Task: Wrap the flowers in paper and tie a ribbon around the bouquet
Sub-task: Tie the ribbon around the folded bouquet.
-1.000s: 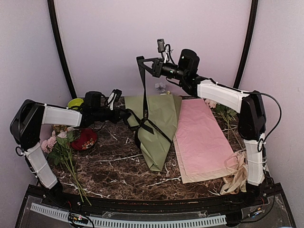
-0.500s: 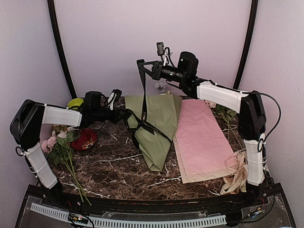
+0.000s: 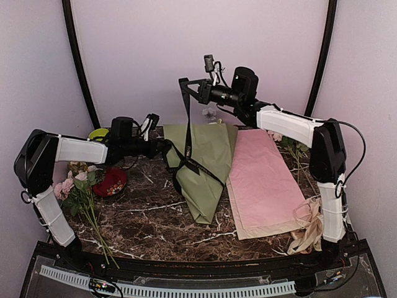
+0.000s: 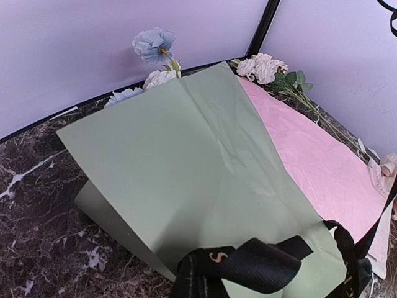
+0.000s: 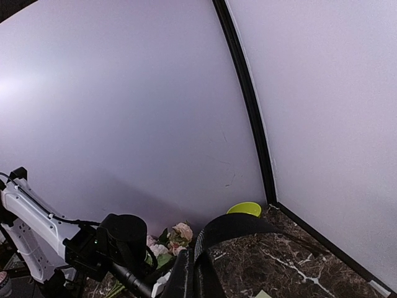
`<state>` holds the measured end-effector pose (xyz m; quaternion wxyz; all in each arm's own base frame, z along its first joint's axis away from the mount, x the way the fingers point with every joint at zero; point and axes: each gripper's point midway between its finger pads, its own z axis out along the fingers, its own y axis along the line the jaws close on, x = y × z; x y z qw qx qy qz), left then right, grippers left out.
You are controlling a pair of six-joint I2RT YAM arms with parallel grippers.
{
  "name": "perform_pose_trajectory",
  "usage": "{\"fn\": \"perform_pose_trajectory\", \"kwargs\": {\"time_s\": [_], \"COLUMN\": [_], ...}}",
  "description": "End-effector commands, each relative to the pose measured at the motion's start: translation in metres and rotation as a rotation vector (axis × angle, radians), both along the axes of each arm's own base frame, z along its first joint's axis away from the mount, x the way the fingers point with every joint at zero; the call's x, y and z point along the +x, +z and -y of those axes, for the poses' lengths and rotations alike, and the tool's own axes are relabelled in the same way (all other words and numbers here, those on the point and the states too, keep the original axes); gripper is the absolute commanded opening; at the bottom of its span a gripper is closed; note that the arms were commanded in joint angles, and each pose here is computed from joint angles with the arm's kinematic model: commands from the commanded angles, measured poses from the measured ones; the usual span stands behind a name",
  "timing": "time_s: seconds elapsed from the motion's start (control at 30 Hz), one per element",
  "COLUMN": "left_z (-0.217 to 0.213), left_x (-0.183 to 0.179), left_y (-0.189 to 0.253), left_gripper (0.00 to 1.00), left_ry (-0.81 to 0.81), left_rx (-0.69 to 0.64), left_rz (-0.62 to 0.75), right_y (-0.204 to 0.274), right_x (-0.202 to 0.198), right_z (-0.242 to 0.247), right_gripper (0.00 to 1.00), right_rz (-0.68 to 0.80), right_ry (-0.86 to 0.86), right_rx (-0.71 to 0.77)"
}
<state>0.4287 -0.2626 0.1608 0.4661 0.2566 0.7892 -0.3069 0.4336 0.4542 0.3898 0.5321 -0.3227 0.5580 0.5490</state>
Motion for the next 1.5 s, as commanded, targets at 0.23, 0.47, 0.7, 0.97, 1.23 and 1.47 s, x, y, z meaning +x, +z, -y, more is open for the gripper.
{"fn": "perform_pose_trajectory", "kwargs": {"time_s": [0.23,0.47,0.7,0.97,1.23,1.47], "left_z": [0.003,-0.086,-0.207,-0.252,-0.272,-0.265], "left_x": [0.009,0.038,-0.025,-0.034,-0.031,-0.022], "left_y": [0.018,-0.009,-0.101,-0.116,-0.103,-0.091], "left_gripper": [0.0,0.0,0.0,0.0,0.0,0.0], "left_ry": [0.0,0.324,0.735,0.916,0.969,0.928], "left_rx": [-0.011,-0.029,0.007,0.109,0.14,0.118], "left_rz": [0.047,-0.141,-0.481,-0.544,-0.507,-0.471], "right_y": [-0.008,-0.092,-0.251,-0.285,-0.288,-0.276], "right_x": [0.018,0.116,0.012,-0.03,-0.015,0.002], "right_z": [0.003,0.15,0.518,0.57,0.567,0.538], "right_gripper": [0.0,0.0,0.0,0.0,0.0,0.0], "right_rz": [0.003,-0.177,-0.602,-0.706,-0.71,-0.662], "right_ry": [-0.032,-0.567,-1.426,-1.502,-1.458,-1.347], "right_rx": [-0.006,-0.214,-0.266,-0.265,-0.272,-0.323]}}
